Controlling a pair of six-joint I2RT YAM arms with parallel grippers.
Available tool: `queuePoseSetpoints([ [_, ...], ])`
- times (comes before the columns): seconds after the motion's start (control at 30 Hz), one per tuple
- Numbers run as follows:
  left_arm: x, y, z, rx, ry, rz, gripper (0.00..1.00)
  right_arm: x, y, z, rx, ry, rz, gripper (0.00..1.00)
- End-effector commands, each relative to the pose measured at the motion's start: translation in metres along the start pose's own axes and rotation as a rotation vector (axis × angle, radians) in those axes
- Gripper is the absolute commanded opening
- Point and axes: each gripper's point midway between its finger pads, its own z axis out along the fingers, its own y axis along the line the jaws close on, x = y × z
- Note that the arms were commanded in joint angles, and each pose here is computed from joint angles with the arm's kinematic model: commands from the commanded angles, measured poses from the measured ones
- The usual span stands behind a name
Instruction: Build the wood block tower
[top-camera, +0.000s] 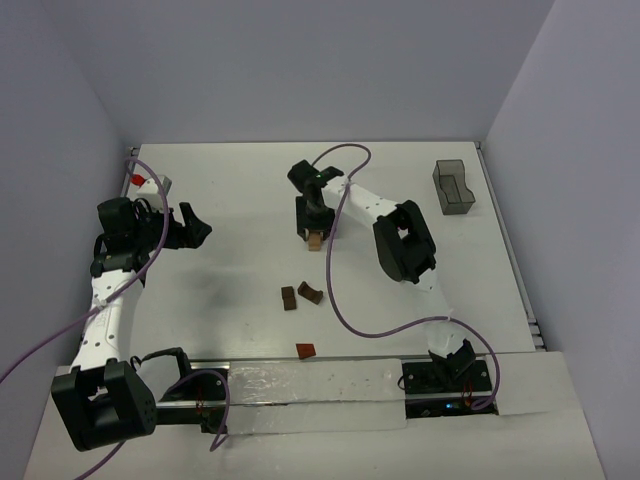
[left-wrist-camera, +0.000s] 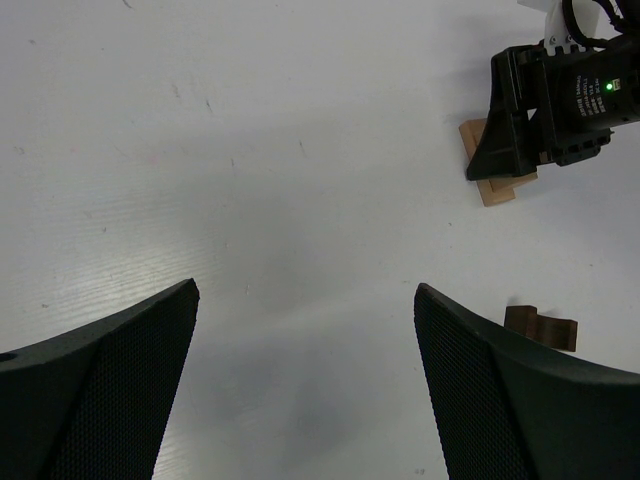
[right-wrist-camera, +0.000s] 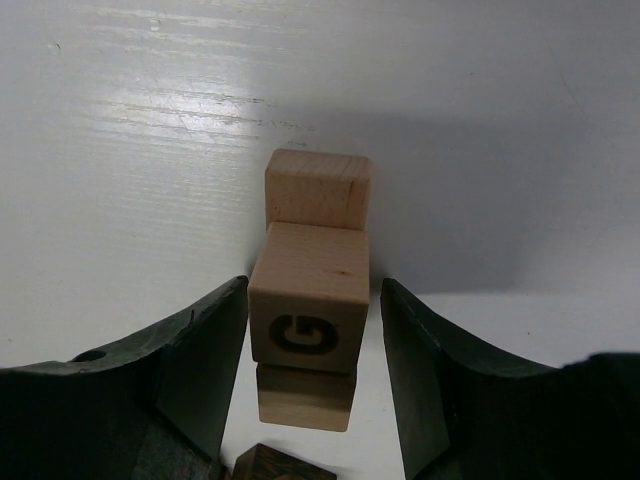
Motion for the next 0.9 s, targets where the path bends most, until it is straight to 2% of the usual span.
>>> queuePoseSetpoints([
  [0.0,-0.010,0.004,0.001,-0.015,-0.037,0.014,0.95,-0.003,0.005,0.001,-0.009,-0.017,0.004,0.62],
  [0.2,-0.009,0.005,0.001,-0.018,-0.035,0.014,0.95,-0.002,0.005,0.002,0.003,-0.020,0.003,0.54],
  [0.87,-0.010,0.005,0.002,-0.016,-0.036,0.012,0.95,0.007,0.010,0.003,0.023,-0.019,-0.019,0.48],
])
